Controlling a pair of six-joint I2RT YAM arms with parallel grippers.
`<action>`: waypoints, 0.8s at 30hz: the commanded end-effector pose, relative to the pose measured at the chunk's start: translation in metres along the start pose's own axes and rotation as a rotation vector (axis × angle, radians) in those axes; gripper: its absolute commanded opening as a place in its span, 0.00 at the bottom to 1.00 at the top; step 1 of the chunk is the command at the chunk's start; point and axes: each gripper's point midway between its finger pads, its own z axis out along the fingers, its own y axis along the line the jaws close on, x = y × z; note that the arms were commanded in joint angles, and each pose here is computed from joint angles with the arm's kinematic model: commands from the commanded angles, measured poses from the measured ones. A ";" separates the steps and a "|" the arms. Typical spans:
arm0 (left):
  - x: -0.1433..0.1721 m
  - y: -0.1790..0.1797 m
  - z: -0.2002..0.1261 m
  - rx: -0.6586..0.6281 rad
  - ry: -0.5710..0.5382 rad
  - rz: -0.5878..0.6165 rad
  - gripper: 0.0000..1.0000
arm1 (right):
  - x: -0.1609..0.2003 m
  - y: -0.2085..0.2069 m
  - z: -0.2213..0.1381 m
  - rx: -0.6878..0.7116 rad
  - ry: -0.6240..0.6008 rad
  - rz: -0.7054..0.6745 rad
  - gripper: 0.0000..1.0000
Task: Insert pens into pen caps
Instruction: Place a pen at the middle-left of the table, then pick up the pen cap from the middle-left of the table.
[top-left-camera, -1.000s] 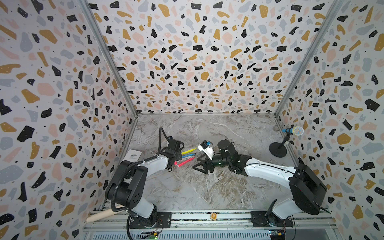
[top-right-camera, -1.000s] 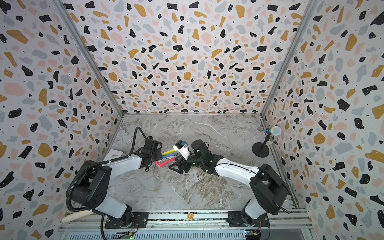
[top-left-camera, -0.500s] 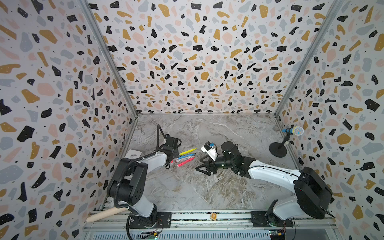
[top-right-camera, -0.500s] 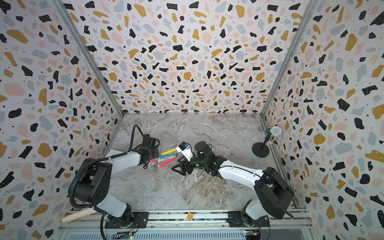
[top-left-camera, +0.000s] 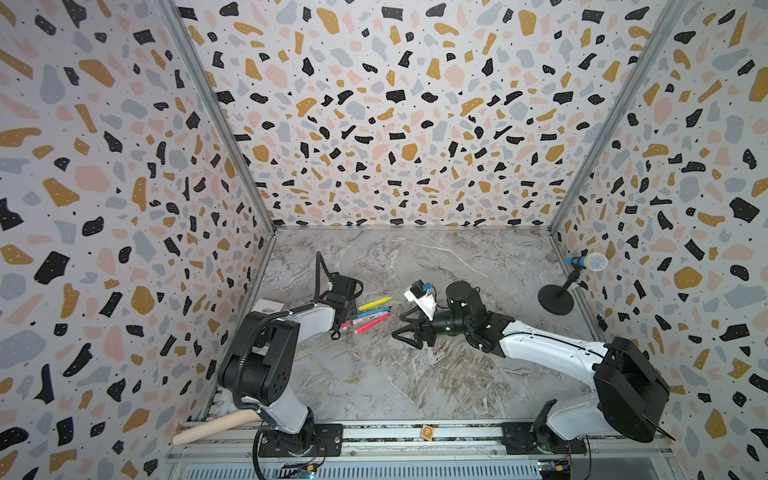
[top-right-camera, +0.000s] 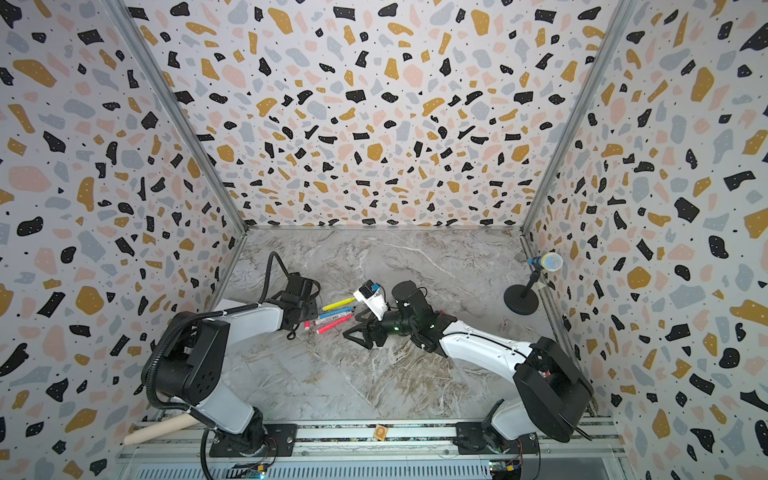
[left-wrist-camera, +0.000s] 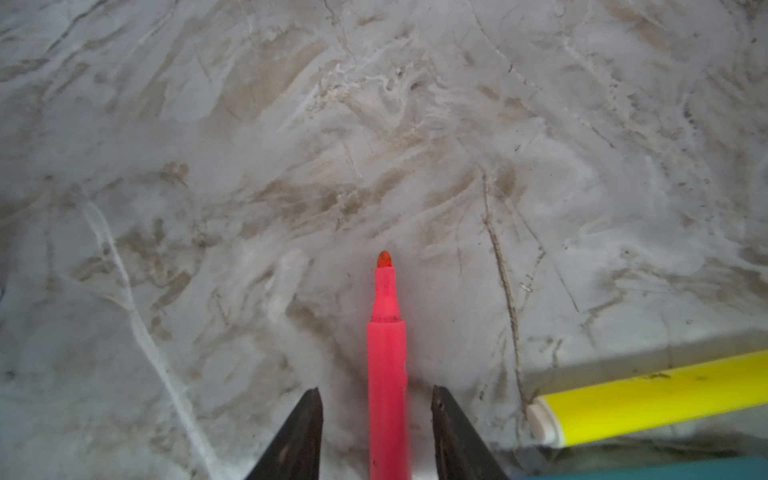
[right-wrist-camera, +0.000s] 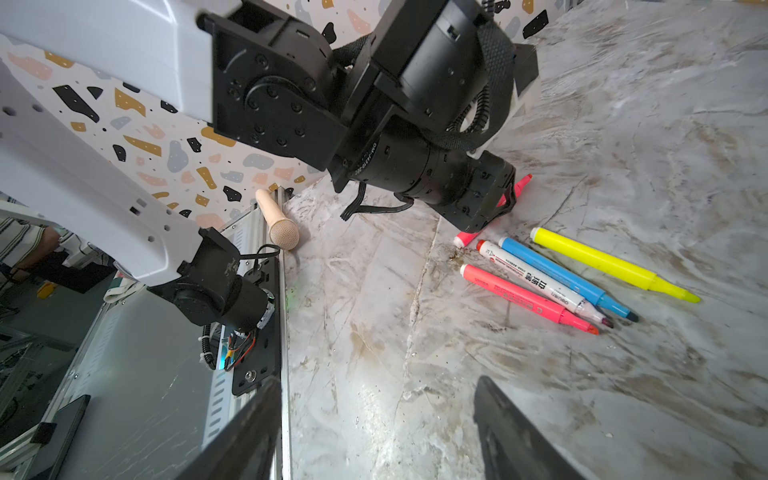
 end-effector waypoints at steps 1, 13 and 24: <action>0.000 0.007 -0.004 -0.021 -0.006 -0.007 0.45 | -0.013 0.009 -0.009 -0.018 -0.041 -0.028 0.73; -0.086 0.064 -0.099 -0.146 -0.273 -0.201 0.57 | -0.029 0.020 -0.021 -0.027 -0.079 -0.053 0.73; -0.090 0.223 -0.111 -0.433 -0.278 -0.566 0.57 | -0.023 0.030 -0.027 -0.062 -0.071 -0.036 0.73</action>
